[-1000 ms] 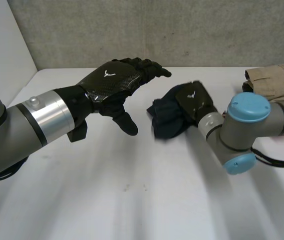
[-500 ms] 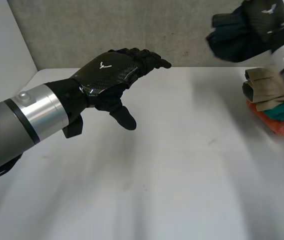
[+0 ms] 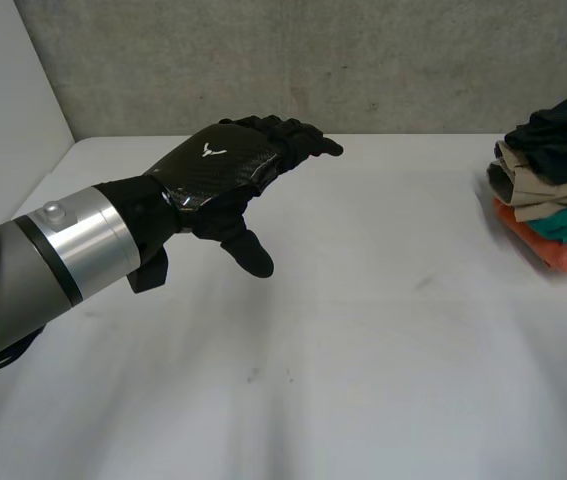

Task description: Fold the laundry.

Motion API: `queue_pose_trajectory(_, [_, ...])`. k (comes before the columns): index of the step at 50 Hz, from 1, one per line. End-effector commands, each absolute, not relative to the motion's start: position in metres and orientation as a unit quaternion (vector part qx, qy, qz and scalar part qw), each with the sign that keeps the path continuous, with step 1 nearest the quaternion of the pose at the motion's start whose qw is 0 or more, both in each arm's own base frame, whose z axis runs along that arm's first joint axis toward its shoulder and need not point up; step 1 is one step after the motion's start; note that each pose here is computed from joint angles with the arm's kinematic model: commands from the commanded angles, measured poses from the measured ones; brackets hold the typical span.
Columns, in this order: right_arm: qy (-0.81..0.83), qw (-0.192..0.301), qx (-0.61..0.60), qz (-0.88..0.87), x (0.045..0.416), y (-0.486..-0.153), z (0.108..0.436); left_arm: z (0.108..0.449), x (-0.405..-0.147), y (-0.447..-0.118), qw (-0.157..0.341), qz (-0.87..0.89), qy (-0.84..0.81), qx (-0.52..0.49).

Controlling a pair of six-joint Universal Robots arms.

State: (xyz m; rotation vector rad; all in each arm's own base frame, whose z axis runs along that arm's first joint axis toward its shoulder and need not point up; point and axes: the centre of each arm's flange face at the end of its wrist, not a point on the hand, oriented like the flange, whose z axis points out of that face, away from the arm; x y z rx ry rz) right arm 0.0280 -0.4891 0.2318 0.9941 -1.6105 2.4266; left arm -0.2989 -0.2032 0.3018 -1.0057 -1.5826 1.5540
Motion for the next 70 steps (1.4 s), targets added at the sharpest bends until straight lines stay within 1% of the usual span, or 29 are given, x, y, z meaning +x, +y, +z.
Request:
queue_pose_trajectory(1, [-0.557, 0.029, 0.306, 0.772, 0.007, -0.486, 0.22, 0.304, -0.299, -0.202, 0.345, 0.601, -0.607, -0.389])
queue_pose_trajectory(8, [-0.583, 0.025, 0.289, 0.759, -0.008, -0.485, 0.215, 0.309, -0.299, -0.2, 0.345, 0.607, -0.601, -0.39])
queue_pose_trajectory(10, [-0.591, 0.025, 0.283, 0.755, -0.014, -0.487, 0.205, 0.309, -0.299, -0.2, 0.345, 0.607, -0.6, -0.39])
queue_pose_trajectory(14, [-0.601, 0.023, 0.277, 0.75, -0.015, -0.49, 0.196, 0.309, -0.299, -0.2, 0.345, 0.607, -0.601, -0.39])
queue_pose_trajectory(27, [-0.616, 0.015, 0.269, 0.74, -0.009, -0.486, 0.193, 0.305, -0.298, -0.199, 0.345, 0.602, -0.606, -0.389])
queue_pose_trajectory(41, [-0.608, 0.032, 0.265, 0.748, -0.008, -0.47, 0.232, 0.31, -0.298, -0.197, 0.344, 0.608, -0.6, -0.389])
queue_pose_trajectory(49, [-0.622, 0.034, 0.252, 0.74, -0.015, -0.46, 0.243, 0.313, -0.297, -0.196, 0.344, 0.611, -0.597, -0.389])
queue_pose_trajectory(52, [-0.621, 0.048, 0.247, 0.743, -0.023, -0.456, 0.253, 0.314, -0.297, -0.196, 0.344, 0.612, -0.597, -0.389])
queue_pose_trajectory(53, [-0.622, 0.055, 0.242, 0.743, -0.028, -0.455, 0.255, 0.314, -0.297, -0.196, 0.344, 0.612, -0.596, -0.389])
queue_pose_trajectory(57, [-0.627, 0.111, 0.233, 0.735, -0.049, -0.45, 0.259, 0.317, -0.296, -0.194, 0.344, 0.616, -0.593, -0.389])
queue_pose_trajectory(58, [-0.626, 0.153, 0.235, 0.728, -0.058, -0.449, 0.262, 0.318, -0.296, -0.194, 0.344, 0.617, -0.591, -0.389])
queue_pose_trajectory(61, [-0.619, 0.235, 0.238, 0.711, -0.071, -0.446, 0.272, 0.321, -0.294, -0.194, 0.342, 0.621, -0.59, -0.387])
queue_pose_trajectory(62, [-0.611, 0.3, 0.236, 0.694, -0.083, -0.444, 0.28, 0.321, -0.294, -0.194, 0.342, 0.621, -0.59, -0.387])
queue_pose_trajectory(65, [-0.592, 0.39, 0.229, 0.667, -0.096, -0.443, 0.296, 0.324, -0.293, -0.193, 0.34, 0.625, -0.587, -0.386])
queue_pose_trajectory(66, [-0.577, 0.435, 0.221, 0.655, -0.101, -0.442, 0.31, 0.325, -0.292, -0.193, 0.339, 0.627, -0.586, -0.385])
queue_pose_trajectory(68, [-0.565, 0.46, 0.211, 0.652, -0.102, -0.443, 0.32, 0.328, -0.292, -0.193, 0.338, 0.63, -0.584, -0.385])
queue_pose_trajectory(69, [-0.561, 0.46, 0.208, 0.656, -0.098, -0.444, 0.322, 0.332, -0.291, -0.193, 0.337, 0.636, -0.579, -0.383])
queue_pose_trajectory(70, [-0.546, 0.441, 0.211, 0.681, -0.078, -0.448, 0.331, 0.333, -0.291, -0.194, 0.335, 0.638, -0.578, -0.382])
